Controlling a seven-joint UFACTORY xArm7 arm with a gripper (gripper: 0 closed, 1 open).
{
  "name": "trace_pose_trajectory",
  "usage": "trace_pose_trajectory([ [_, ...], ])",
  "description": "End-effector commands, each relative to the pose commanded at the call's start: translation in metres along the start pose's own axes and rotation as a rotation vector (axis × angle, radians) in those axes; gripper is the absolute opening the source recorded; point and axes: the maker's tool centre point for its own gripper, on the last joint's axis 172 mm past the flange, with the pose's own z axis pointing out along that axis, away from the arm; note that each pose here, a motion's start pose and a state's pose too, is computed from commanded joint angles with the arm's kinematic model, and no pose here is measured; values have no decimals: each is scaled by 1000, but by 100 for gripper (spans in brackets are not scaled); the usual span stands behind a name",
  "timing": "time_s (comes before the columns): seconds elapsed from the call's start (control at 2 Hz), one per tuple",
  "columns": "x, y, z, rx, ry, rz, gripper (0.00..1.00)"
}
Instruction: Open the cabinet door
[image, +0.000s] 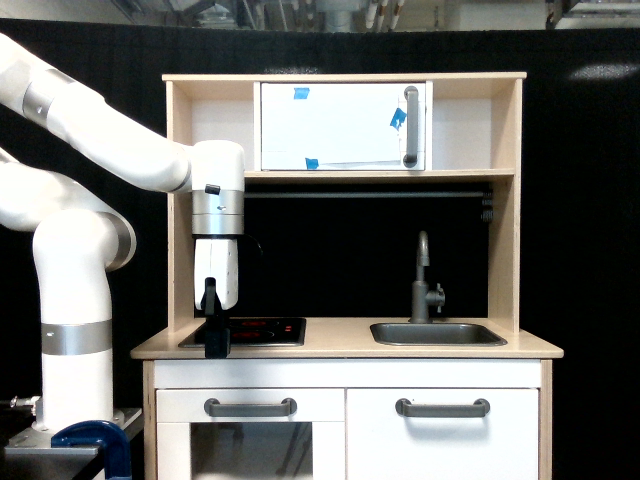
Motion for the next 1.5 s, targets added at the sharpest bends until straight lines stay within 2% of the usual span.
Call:
trace_pose_trajectory([
  [0.5,5,2,3,35,-35,1,100],
  [1.0,20,7,-5,105,35,-2,100],
  [1.5,44,10,-5,208,72,19,100],
])
